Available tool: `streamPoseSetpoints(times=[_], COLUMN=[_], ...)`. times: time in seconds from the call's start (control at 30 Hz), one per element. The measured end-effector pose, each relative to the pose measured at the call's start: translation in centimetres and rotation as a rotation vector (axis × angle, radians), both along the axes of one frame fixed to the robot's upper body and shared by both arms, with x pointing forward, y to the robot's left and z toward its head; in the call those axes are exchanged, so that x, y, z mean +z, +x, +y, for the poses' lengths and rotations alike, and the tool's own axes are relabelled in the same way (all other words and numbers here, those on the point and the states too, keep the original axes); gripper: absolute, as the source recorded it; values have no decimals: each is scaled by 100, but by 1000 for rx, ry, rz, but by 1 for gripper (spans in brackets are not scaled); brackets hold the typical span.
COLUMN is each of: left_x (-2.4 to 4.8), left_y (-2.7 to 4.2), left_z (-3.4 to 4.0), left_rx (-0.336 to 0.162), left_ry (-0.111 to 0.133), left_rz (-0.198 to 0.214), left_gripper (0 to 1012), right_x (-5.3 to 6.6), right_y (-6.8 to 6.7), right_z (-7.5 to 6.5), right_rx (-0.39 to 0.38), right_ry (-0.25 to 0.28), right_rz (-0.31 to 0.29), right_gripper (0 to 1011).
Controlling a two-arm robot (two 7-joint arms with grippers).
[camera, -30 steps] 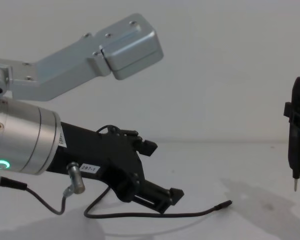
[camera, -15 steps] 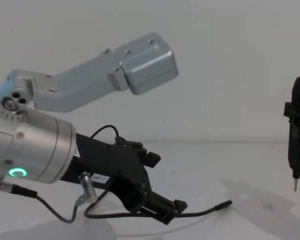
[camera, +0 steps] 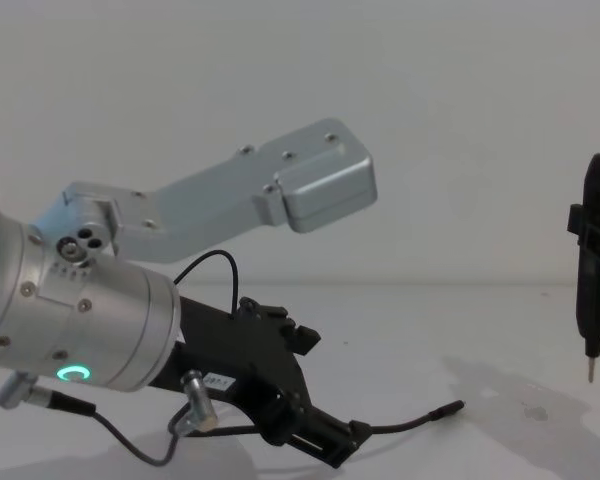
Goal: Pick up the data cable with the one hand.
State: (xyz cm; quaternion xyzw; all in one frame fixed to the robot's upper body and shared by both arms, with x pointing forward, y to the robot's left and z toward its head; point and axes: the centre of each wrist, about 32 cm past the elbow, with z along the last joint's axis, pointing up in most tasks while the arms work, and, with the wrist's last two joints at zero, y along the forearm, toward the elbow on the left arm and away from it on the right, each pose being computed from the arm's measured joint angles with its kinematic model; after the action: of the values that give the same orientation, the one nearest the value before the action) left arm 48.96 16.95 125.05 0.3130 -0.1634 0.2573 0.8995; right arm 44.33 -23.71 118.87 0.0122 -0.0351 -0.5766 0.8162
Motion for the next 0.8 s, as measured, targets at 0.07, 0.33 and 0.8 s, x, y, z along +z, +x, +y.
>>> streamPoseSetpoints(times=[0.07, 0.33, 0.8], left_x=[-11, -44, -74], left_y=[5, 22, 43], left_z=[-18, -76, -147], left_rx=[3, 13, 25], left_ry=[4, 15, 26], left_rz=[0, 3, 0], left_gripper=[1001, 1001, 868], right_x=[0, 0, 0], right_y=[0, 0, 0], right_z=[0, 0, 0], right_rx=[0, 0, 0], right_ry=[0, 0, 0], right_rz=[0, 0, 0], right_gripper=[268, 268, 268])
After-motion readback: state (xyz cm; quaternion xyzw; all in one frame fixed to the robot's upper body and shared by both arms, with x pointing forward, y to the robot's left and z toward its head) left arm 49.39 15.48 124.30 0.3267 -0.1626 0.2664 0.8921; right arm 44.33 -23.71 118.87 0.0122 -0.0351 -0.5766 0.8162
